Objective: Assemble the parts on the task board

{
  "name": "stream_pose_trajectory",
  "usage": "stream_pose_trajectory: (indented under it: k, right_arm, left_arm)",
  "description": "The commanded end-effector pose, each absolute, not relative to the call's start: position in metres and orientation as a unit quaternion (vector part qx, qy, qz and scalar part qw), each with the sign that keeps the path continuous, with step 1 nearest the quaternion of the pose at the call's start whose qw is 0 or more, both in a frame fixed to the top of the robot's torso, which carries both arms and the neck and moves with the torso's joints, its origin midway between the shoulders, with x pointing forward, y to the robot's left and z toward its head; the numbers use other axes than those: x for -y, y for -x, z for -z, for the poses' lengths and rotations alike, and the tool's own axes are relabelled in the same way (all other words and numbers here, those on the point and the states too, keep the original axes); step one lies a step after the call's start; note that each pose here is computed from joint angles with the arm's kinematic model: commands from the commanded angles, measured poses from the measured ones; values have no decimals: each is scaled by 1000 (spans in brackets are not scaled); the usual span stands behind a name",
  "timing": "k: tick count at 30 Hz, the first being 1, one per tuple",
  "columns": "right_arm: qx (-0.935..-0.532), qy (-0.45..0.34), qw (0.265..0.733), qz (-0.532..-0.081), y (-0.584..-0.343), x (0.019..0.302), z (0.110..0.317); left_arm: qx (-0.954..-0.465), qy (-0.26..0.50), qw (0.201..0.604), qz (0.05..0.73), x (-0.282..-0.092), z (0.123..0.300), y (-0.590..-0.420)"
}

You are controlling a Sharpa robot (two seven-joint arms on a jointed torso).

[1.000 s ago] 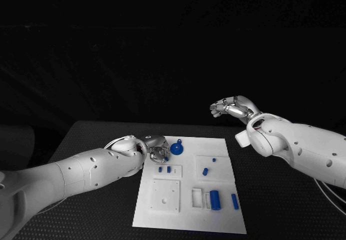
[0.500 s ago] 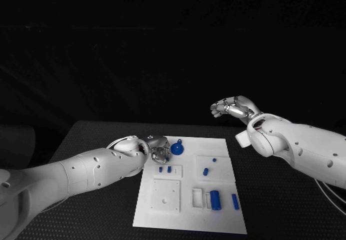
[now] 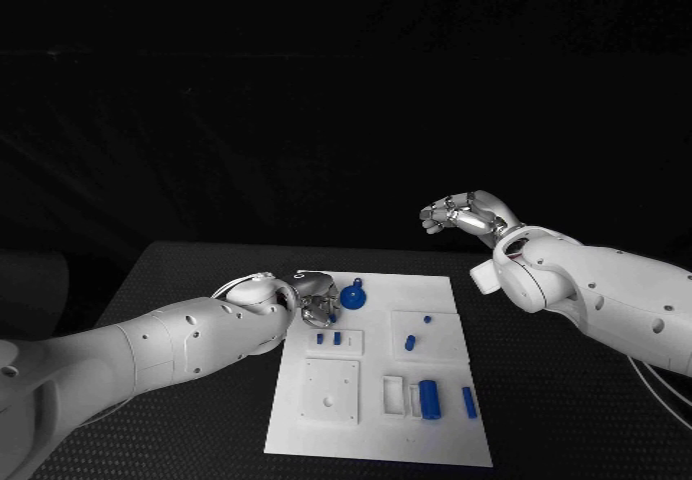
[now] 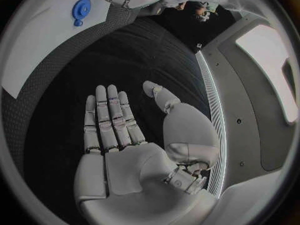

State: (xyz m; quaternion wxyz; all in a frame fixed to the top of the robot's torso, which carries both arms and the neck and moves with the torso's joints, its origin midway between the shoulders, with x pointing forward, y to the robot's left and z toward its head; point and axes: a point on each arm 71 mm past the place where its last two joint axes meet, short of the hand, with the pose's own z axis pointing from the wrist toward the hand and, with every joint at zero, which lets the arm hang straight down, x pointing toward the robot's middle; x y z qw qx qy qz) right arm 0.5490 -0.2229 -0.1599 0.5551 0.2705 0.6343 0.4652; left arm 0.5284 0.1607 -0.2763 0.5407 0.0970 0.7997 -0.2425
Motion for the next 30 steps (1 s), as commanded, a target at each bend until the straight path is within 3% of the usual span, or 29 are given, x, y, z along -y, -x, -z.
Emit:
stream_pose_trajectory:
  k: [1,19,30]
  right_arm:
    - [-635,-266,552,-470,-548,222,160]
    - [-635,-267,553,-469,-549,223,160]
    - [-650,-255,557,-449,-549,228,163]
  left_arm:
    - [-806,-92,530,248,-162,283,-524]
    - [-797,-77,547,244,-171,281,-526]
    - [-783,-49,569,247,-191,275,-528]
